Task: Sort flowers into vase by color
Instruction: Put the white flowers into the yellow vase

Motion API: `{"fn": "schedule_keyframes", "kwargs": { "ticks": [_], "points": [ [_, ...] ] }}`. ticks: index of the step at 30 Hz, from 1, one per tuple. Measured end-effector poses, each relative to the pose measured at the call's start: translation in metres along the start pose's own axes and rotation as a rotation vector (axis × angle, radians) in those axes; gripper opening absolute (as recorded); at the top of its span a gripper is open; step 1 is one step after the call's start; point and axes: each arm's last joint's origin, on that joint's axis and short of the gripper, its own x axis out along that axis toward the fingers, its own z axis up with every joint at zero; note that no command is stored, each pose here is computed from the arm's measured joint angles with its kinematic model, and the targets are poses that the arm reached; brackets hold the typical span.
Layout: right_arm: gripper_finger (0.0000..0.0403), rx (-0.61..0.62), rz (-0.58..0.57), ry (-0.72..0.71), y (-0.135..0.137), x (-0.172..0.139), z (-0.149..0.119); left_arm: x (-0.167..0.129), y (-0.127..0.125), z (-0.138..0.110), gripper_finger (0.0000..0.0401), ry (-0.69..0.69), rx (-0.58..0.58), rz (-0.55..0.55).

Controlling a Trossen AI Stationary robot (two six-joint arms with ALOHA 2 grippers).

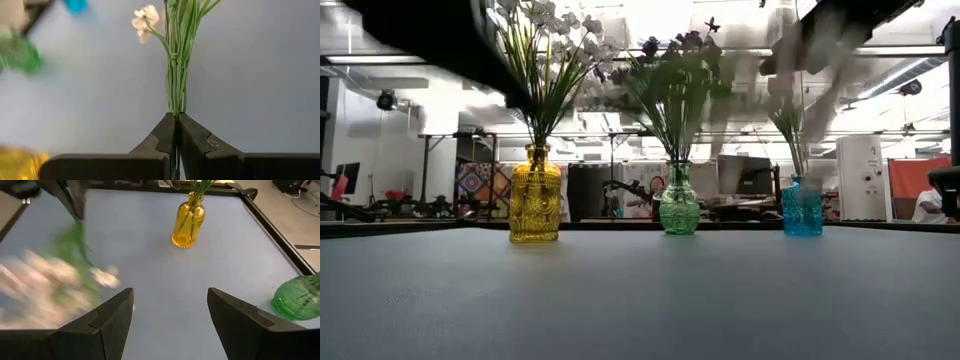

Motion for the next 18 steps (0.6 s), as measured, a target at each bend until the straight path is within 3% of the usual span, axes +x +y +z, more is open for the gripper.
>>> {"fn": "schedule_keyframes", "kwargs": {
  "ticks": [10, 18],
  "points": [
    [0.0253, -0.008, -0.011, -0.034, -0.006, -0.013, -0.001, -0.073, 0.023, 0.038, 0.0000, -0.270, 0.108, -0.015],
    [0.0250, 0.045, 0.006, -0.119, -0.004, -0.001, -0.023, -0.095, 0.029, 0.064, 0.0000, -0.486, 0.179, -0.101]
  ]
}}
